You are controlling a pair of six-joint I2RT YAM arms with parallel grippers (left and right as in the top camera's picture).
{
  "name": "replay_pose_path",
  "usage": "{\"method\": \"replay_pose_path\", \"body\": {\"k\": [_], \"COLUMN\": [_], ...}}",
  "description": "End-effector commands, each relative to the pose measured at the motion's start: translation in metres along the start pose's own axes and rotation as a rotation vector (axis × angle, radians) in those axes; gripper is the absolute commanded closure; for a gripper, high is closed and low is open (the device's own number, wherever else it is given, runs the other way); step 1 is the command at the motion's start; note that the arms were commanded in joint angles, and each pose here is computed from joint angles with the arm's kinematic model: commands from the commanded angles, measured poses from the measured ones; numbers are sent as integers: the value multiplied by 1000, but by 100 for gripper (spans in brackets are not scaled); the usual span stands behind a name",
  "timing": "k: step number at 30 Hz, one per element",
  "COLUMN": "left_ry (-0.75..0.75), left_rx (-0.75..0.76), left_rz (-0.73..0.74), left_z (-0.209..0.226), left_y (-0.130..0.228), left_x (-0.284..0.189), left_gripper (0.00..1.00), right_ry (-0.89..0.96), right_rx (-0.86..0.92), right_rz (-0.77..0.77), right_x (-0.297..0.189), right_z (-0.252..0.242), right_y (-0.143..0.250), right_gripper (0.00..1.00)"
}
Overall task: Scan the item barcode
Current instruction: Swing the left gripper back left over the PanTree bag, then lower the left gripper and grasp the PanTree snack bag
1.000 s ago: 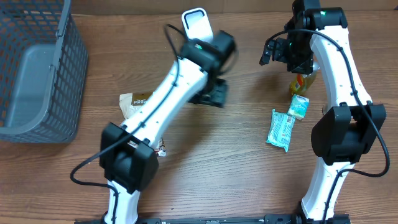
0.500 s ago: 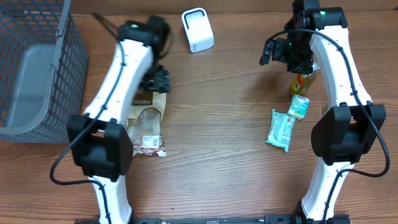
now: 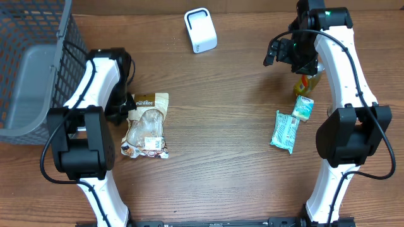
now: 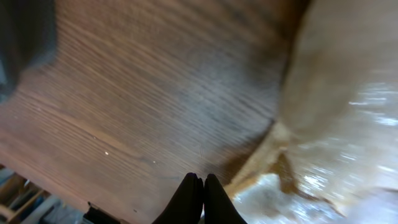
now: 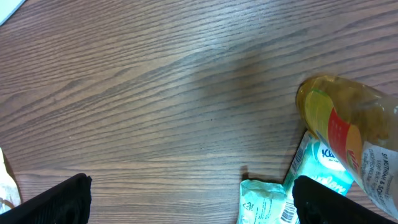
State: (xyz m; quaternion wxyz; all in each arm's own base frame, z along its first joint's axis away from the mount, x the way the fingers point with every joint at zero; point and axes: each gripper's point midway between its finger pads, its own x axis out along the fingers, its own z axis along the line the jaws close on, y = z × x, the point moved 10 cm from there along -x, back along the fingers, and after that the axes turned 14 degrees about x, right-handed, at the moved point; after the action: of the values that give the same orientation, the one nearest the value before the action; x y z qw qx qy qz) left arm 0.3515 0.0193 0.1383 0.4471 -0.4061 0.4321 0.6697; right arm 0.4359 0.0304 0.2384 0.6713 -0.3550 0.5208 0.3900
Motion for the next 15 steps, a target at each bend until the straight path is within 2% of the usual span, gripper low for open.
{"method": "replay_pose_path", "body": {"k": [1,5,11,15], "left_ry": [38,169,416,451], "left_rx": [-23,11,181,237], "left_rz": [36,66,91,89], "left_z": [-5,-24,-60,-82], "left_y": [7,13,22,30], "left_x": [17,24,20,14], "left_gripper": [94,96,96,96], "right_ry": [-27,-27,-27,-27], "right_rx": [-14,-14,-14,-14], "right_rz": [-38,-38,-38,-38], "right_x": [-14,-14,-14,-14], "right_z": [3,3,3,3], "right_y": [-1,-1,-1,-1], "right_gripper": [0,0,0,0]}}
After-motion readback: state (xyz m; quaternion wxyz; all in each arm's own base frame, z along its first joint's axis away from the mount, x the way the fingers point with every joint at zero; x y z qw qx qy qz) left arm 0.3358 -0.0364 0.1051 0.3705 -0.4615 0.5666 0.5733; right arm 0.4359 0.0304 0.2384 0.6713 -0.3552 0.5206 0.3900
